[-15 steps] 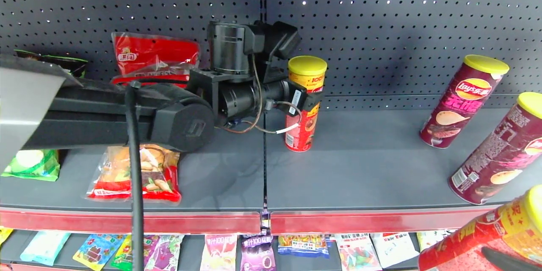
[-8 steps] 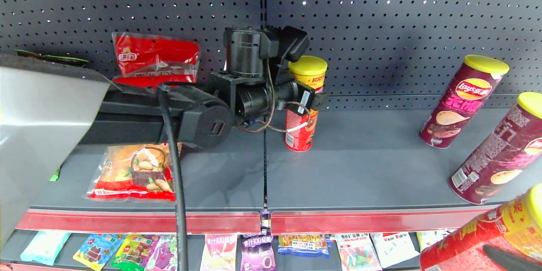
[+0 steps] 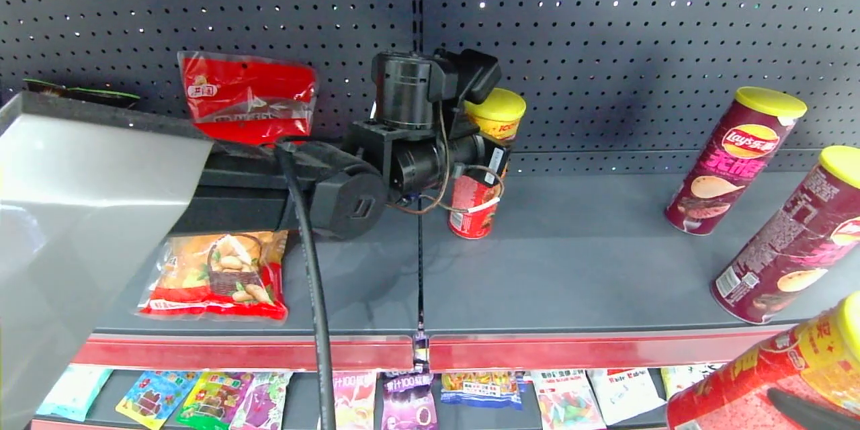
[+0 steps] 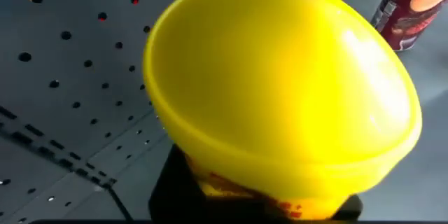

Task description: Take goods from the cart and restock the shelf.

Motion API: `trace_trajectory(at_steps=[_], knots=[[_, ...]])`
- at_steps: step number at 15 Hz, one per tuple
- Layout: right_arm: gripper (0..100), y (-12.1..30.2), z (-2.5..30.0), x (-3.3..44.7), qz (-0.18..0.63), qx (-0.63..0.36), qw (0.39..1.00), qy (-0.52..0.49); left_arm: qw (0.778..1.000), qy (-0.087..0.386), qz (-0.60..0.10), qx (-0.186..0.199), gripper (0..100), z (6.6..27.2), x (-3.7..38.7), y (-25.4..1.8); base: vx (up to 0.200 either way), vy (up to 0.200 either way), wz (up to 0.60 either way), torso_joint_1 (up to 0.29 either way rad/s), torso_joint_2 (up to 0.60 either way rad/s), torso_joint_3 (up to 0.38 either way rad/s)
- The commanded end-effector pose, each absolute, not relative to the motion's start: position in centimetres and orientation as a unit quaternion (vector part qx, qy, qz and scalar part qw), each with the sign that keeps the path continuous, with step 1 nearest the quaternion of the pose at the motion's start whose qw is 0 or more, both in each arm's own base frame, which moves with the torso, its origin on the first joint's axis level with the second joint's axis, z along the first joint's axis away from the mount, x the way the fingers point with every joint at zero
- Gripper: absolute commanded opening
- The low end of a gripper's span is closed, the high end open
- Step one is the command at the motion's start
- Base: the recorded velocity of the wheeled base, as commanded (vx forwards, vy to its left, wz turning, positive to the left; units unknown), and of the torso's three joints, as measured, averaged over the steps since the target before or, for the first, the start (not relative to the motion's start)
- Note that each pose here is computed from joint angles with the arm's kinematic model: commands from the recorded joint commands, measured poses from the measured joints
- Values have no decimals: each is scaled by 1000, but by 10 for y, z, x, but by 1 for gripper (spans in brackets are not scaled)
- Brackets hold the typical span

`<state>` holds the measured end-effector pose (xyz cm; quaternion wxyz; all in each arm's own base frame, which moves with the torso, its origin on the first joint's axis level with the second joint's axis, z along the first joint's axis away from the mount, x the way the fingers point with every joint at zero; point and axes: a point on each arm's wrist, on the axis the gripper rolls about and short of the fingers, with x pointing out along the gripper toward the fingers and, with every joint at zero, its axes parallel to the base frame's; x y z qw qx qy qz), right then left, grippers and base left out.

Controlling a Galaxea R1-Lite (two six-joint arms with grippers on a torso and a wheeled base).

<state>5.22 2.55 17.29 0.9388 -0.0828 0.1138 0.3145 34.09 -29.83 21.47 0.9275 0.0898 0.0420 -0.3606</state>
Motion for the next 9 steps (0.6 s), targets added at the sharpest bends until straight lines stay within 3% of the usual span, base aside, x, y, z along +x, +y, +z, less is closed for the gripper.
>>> trace_trajectory(at_steps=[1, 3, 5, 8, 9], knots=[[0, 25, 173, 52, 315, -83, 939, 113, 922, 34, -376, 81, 0, 227, 333, -293, 0, 0, 0, 0, 0, 0], [0, 25, 173, 52, 315, -83, 939, 113, 908, 32, -410, 78, 0, 236, 321, -284, 0, 0, 0, 0, 0, 0], [0, 25, 174, 52, 315, -83, 939, 111, 875, 46, -476, 75, 0, 244, 289, -259, 0, 0, 0, 0, 0, 0], [0, 26, 175, 52, 317, -83, 939, 108, 840, 56, -534, 79, 0, 241, 269, -235, 0, 0, 0, 0, 0, 0], [0, 26, 175, 52, 317, -83, 939, 108, 840, 56, -534, 79, 0, 241, 269, -235, 0, 0, 0, 0, 0, 0]])
